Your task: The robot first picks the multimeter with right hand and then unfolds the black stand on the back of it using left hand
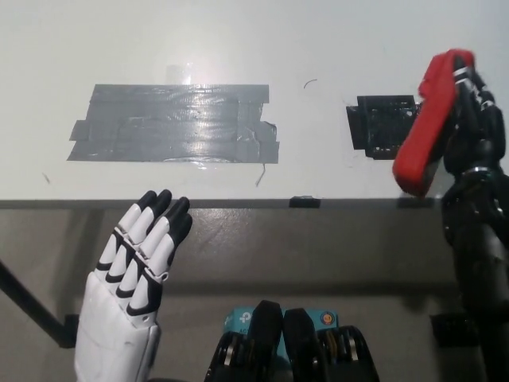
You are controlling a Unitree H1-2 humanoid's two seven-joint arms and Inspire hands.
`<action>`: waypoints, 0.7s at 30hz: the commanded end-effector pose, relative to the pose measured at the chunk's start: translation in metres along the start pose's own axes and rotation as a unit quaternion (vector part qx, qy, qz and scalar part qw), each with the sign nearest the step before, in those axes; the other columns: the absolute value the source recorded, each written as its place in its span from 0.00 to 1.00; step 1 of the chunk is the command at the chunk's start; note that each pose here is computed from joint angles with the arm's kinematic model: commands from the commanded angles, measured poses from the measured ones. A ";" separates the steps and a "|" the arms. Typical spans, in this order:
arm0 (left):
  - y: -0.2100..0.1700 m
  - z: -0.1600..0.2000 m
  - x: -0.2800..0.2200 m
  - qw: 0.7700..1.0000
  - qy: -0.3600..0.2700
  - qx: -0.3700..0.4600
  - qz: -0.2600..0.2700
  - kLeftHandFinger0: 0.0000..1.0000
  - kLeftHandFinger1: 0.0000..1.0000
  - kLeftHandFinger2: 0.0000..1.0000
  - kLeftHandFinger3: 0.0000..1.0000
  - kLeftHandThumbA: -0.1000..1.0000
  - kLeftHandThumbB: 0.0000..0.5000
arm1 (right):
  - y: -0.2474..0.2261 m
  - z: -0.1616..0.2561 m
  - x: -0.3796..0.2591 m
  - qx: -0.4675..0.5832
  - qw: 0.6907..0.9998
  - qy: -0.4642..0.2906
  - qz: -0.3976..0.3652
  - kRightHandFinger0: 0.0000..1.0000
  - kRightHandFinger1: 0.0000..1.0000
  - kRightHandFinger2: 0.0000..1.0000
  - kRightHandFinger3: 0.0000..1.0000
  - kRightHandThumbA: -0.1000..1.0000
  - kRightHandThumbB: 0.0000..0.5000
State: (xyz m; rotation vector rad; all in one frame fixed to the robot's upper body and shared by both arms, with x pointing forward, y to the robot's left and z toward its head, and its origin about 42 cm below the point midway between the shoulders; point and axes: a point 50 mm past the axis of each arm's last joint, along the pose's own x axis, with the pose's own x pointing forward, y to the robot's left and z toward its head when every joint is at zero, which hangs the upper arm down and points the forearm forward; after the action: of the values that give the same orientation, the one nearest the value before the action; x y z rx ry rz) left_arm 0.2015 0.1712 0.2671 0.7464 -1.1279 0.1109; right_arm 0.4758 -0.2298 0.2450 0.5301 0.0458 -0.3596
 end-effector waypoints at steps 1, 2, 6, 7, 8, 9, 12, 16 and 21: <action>0.010 0.006 -0.010 1.000 -0.003 0.002 0.005 1.00 1.00 1.00 1.00 1.00 0.75 | 0.136 0.130 0.044 -0.363 0.833 -0.416 0.036 0.00 0.18 0.64 0.75 0.00 0.41; 0.011 0.007 -0.012 1.000 -0.003 -0.004 -0.002 1.00 1.00 1.00 1.00 1.00 0.74 | 0.139 0.126 0.047 -0.362 0.836 -0.410 0.040 0.00 0.16 0.60 0.69 0.00 0.43; 0.014 0.014 -0.015 0.999 -0.002 -0.006 -0.039 1.00 1.00 1.00 1.00 1.00 0.72 | 0.144 0.114 0.057 -0.362 0.842 -0.397 0.040 0.00 0.05 0.44 0.52 0.00 0.44; 0.014 0.014 -0.016 0.999 0.001 -0.010 -0.040 1.00 1.00 1.00 1.00 1.00 0.72 | 0.145 0.114 0.059 -0.367 0.841 -0.395 0.038 0.00 0.04 0.43 0.51 0.00 0.43; 0.014 0.015 -0.018 0.999 0.006 -0.015 -0.042 1.00 1.00 1.00 1.00 1.00 0.73 | 0.146 0.113 0.060 -0.370 0.841 -0.393 0.037 0.00 0.03 0.43 0.51 0.00 0.41; 0.014 0.016 -0.018 0.999 0.008 -0.017 -0.044 1.00 1.00 1.00 1.00 1.00 0.73 | 0.147 0.112 0.060 -0.371 0.841 -0.392 0.037 0.00 0.04 0.43 0.51 0.00 0.42; 0.014 0.017 -0.020 0.998 0.008 -0.033 -0.058 1.00 1.00 1.00 1.00 1.00 0.71 | 0.156 0.113 0.059 -0.375 0.842 -0.385 0.044 0.00 0.08 0.47 0.58 0.00 0.38; 0.011 0.017 -0.019 0.997 0.004 -0.036 -0.063 1.00 1.00 1.00 1.00 1.00 0.72 | 0.166 0.119 0.059 -0.378 0.836 -0.394 0.046 0.00 0.07 0.48 0.60 0.00 0.39; 0.007 0.019 -0.014 0.997 -0.001 -0.043 -0.057 1.00 1.00 1.00 1.00 1.00 0.72 | 0.175 0.123 0.060 -0.401 0.822 -0.401 0.042 0.00 0.14 0.61 0.66 0.00 0.42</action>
State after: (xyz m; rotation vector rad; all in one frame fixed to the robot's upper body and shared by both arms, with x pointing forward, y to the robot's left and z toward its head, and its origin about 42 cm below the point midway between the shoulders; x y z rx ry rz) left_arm 0.1904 0.1747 0.2511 0.7838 -1.0420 0.0319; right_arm 0.5569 -0.2026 0.2400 -0.2644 0.0916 -0.4462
